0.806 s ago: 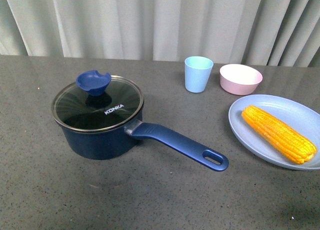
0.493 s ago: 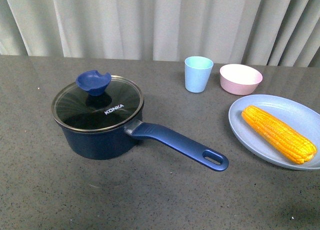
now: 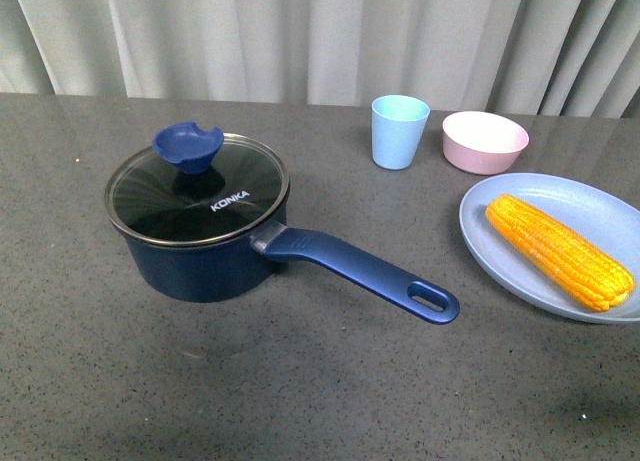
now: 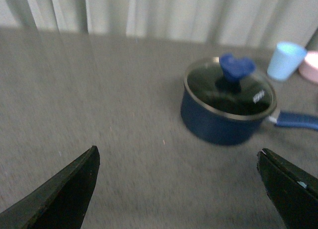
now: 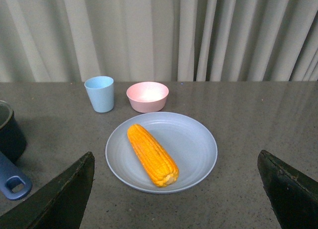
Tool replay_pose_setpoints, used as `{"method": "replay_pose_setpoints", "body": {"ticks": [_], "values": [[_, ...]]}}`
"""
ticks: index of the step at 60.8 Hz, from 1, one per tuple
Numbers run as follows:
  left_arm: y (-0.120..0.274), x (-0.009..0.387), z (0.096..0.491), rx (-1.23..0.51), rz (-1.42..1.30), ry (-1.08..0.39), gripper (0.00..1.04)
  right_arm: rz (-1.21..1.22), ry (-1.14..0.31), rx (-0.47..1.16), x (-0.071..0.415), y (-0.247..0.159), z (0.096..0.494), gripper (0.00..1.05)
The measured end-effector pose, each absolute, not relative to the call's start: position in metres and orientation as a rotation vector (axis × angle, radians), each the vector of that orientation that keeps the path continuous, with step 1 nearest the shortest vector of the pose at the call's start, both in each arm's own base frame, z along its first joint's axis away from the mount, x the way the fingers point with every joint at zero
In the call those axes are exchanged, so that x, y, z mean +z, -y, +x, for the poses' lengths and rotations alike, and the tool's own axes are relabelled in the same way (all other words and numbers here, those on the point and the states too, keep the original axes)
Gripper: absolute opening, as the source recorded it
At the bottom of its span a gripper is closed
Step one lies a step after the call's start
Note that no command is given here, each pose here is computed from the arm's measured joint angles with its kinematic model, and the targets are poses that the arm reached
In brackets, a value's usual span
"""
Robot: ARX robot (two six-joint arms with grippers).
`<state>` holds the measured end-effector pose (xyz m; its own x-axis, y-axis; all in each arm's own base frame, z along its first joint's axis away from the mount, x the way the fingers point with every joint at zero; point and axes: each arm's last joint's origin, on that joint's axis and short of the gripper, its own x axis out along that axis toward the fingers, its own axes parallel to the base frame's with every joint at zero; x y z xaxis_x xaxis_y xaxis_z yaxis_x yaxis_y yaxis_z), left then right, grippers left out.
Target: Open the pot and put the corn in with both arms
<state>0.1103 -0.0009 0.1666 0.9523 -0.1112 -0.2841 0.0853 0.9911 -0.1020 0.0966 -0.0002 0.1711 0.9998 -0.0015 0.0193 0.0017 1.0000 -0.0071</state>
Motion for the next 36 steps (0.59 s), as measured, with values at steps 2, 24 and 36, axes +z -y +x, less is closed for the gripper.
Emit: {"method": "replay_pose_setpoints", "body": {"ticks": [2, 24, 36], "values": [[0.001, 0.168, 0.116, -0.103, -0.094, -0.299, 0.96, -0.007, 0.019, -0.002, 0.171, 0.0, 0.097, 0.96], [0.026, 0.183, 0.198, -0.196, -0.106, -0.26, 0.96, -0.007, 0.019, -0.002, 0.171, 0.0, 0.097, 0.96], [0.035, 0.17, 0.241, -0.199, -0.129, -0.294, 0.96, -0.007, 0.019, -0.002, 0.171, 0.0, 0.097, 0.96]]}}
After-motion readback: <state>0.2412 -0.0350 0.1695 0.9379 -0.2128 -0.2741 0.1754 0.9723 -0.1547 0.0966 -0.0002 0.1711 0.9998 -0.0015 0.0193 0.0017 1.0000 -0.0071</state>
